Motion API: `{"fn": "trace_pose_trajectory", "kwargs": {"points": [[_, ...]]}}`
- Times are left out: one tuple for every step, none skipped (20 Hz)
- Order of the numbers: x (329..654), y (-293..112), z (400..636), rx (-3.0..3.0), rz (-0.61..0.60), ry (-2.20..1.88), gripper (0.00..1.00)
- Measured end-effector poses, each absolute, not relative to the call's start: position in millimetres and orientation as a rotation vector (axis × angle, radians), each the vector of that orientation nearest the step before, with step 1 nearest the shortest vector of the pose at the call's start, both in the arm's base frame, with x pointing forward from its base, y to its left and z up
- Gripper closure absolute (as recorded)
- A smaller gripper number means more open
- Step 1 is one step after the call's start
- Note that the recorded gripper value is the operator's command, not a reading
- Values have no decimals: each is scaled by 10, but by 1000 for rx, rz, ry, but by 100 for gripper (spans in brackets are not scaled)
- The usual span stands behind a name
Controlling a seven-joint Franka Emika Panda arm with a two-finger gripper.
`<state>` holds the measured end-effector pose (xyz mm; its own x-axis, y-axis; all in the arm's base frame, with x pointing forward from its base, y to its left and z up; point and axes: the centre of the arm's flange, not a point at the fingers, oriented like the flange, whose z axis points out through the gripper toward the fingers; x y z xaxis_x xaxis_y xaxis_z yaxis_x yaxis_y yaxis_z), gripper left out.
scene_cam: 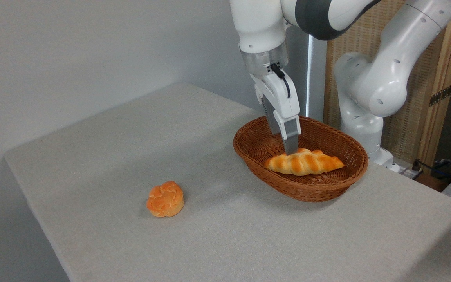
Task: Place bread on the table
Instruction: 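Lower the gripper onto the braided roll and close on it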
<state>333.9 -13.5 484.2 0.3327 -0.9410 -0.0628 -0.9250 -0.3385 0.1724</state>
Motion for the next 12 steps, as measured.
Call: {"fn": "trace_pose_trajectory", "kwargs": {"points": [[3316, -127, 4796, 2447, -245, -1788, 0], [3306, -117, 4771, 2422, -251, -1819, 0], [3304, -101, 4753, 2402, -255, -1844, 0], [3306, -74, 4739, 2391, -263, -1867, 0], [3307, -60, 4730, 2386, -267, -1878, 0], [3304, -45, 4709, 2379, -276, -1888, 0], [3296, -44, 4681, 2368, -284, -1898, 0], [3286, -56, 4651, 2358, -290, -1905, 0], [3274, -78, 4606, 2349, -296, -1913, 0], [3262, -100, 4563, 2342, -301, -1919, 0], [3247, -124, 4514, 2333, -308, -1925, 0], [3229, -148, 4460, 2324, -317, -1931, 0]]}}
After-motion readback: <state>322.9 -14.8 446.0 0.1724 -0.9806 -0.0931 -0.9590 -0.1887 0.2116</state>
